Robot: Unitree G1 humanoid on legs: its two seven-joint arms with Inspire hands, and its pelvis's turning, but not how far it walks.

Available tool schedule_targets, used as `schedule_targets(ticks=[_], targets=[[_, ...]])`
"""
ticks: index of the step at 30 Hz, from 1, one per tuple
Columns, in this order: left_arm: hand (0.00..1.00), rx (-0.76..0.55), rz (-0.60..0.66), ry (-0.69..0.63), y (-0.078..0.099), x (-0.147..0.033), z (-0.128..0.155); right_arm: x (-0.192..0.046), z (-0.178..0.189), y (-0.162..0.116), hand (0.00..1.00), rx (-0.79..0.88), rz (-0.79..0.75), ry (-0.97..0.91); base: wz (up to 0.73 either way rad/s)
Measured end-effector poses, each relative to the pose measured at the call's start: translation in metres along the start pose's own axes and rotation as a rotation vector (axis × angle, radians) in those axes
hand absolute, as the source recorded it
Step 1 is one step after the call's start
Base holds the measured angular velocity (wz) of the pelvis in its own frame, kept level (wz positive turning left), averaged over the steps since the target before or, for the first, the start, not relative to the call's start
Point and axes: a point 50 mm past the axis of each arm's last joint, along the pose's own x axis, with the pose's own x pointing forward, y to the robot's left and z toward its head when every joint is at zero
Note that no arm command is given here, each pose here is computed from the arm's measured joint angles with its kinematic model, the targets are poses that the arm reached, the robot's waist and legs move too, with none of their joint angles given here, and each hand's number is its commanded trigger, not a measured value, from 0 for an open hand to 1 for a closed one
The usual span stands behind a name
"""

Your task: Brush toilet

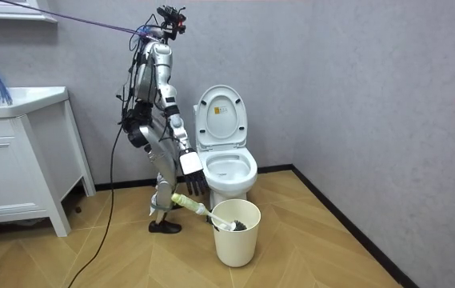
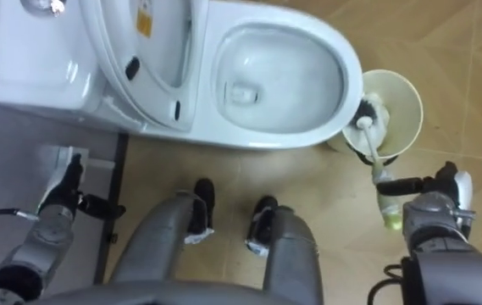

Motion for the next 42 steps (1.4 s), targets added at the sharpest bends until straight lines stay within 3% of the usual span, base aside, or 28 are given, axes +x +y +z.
schedule_targets(ticks=[11, 27, 29, 31, 42], targets=[[0.00, -0.060, 0.008, -0.144, 0.002, 0.008, 0.047, 0.005, 0.017, -0.014, 0.00, -0.059, -0.023, -0.042, 0.07], [0.00, -0.080, 0.045, -0.168, 0.007, 0.010, 0.056, 0.006, 0.039, -0.013, 0.00, -0.109, 0.014, -0.099, 0.03], [0.00, -0.074, 0.042, -0.167, 0.006, 0.010, 0.056, 0.006, 0.038, -0.013, 0.76, -0.109, 0.021, -0.096, 0.05], [0.00, -0.074, 0.043, -0.166, 0.007, 0.010, 0.056, 0.006, 0.036, -0.012, 1.00, -0.106, 0.030, -0.089, 0.05], [0.00, -0.021, 0.072, -0.170, 0.010, 0.009, 0.052, 0.007, 0.025, -0.012, 1.00, -0.061, 0.058, -0.031, -0.01]])
